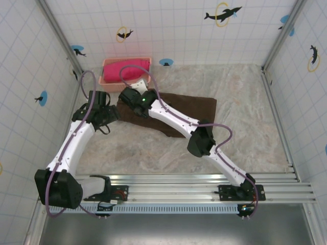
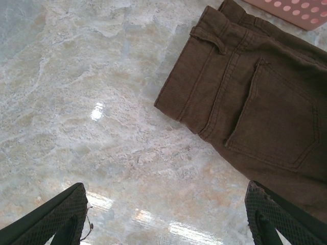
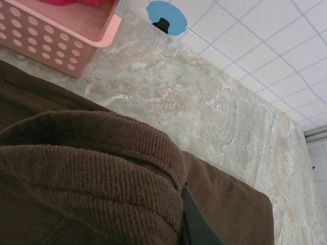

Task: Roll up the long pants

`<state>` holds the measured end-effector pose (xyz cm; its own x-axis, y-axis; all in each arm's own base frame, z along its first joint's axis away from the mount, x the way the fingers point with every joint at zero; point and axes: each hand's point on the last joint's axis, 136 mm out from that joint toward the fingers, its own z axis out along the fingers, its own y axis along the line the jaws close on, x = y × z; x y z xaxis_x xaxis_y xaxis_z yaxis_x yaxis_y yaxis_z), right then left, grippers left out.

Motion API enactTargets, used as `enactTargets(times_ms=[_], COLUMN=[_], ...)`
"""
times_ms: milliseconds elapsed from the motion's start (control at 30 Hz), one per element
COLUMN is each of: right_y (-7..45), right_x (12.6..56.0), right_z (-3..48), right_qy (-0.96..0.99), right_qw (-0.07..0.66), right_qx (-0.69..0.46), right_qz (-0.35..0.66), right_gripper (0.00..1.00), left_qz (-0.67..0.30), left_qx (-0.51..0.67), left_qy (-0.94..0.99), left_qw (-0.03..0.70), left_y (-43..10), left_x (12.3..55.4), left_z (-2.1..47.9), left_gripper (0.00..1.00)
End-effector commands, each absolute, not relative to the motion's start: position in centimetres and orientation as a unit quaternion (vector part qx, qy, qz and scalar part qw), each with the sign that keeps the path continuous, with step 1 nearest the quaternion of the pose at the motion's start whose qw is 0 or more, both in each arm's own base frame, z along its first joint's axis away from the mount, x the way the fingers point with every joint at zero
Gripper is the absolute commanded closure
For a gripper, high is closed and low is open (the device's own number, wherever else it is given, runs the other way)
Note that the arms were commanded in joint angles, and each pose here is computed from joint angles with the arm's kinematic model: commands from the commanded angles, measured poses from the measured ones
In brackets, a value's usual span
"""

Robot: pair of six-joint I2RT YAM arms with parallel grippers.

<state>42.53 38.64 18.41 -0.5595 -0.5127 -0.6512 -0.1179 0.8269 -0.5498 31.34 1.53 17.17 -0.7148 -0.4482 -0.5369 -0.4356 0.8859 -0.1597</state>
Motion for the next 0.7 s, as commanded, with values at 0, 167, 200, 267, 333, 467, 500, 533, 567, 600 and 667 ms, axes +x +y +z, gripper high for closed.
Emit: enactTargets(times_ms=[0, 167, 200, 267, 333, 467, 500, 533, 567, 600, 667], right_y=[40.2, 40.0, 39.9, 39.9, 40.0, 40.8, 41.0, 41.2, 41.3, 41.4, 41.5], right_x=[42.7, 43.0, 43.1, 43.1, 43.1, 42.6, 42.4, 42.3, 42.2, 42.2, 42.2], right_z=[18.8, 18.3, 18.1, 17.6, 17.3, 17.1, 17.1, 17.0, 16.8, 16.6, 16.2], right_qy=[0.849, 0.851, 0.854, 0.858, 0.859, 0.860, 0.860, 0.859, 0.859, 0.860, 0.861], right_qw=[0.452, 0.450, 0.447, 0.442, 0.440, 0.439, 0.439, 0.439, 0.438, 0.436, 0.434], right_qx=[-0.176, -0.173, -0.171, -0.169, -0.168, -0.176, -0.180, -0.182, -0.185, -0.186, -0.188], right_qz=[-0.207, -0.208, -0.205, -0.202, -0.198, -0.190, -0.189, -0.189, -0.190, -0.188, -0.187], right_gripper=[1.00, 1.00, 1.00, 1.00, 1.00, 1.00, 1.00, 1.00, 1.00, 1.00, 1.00], left_qz=[0.002, 0.003, 0.004, 0.006, 0.011, 0.014, 0.013, 0.013, 0.011, 0.009, 0.008], left_qx=[-0.252, -0.251, -0.251, -0.249, -0.249, -0.250, -0.251, -0.252, -0.253, -0.254, -0.255], left_qy=[0.925, 0.925, 0.925, 0.925, 0.925, 0.926, 0.926, 0.926, 0.925, 0.925, 0.925], left_qw=[0.284, 0.285, 0.285, 0.286, 0.286, 0.284, 0.283, 0.282, 0.283, 0.283, 0.283], left_y=[2.1, 2.2, 2.2, 2.3, 2.5, 2.5, 2.5, 2.5, 2.5, 2.4, 2.4], left_x=[30.2, 29.9, 29.8, 29.7, 29.5, 29.4, 29.3, 29.3, 29.3, 29.3, 29.3], left_z=[16.9, 17.1, 17.2, 17.4, 17.4, 17.2, 17.1, 17.0, 17.0, 16.9, 16.9], left_gripper=[0.18, 0.18, 0.18, 0.18, 0.18, 0.18, 0.18, 0.18, 0.18, 0.18, 0.18])
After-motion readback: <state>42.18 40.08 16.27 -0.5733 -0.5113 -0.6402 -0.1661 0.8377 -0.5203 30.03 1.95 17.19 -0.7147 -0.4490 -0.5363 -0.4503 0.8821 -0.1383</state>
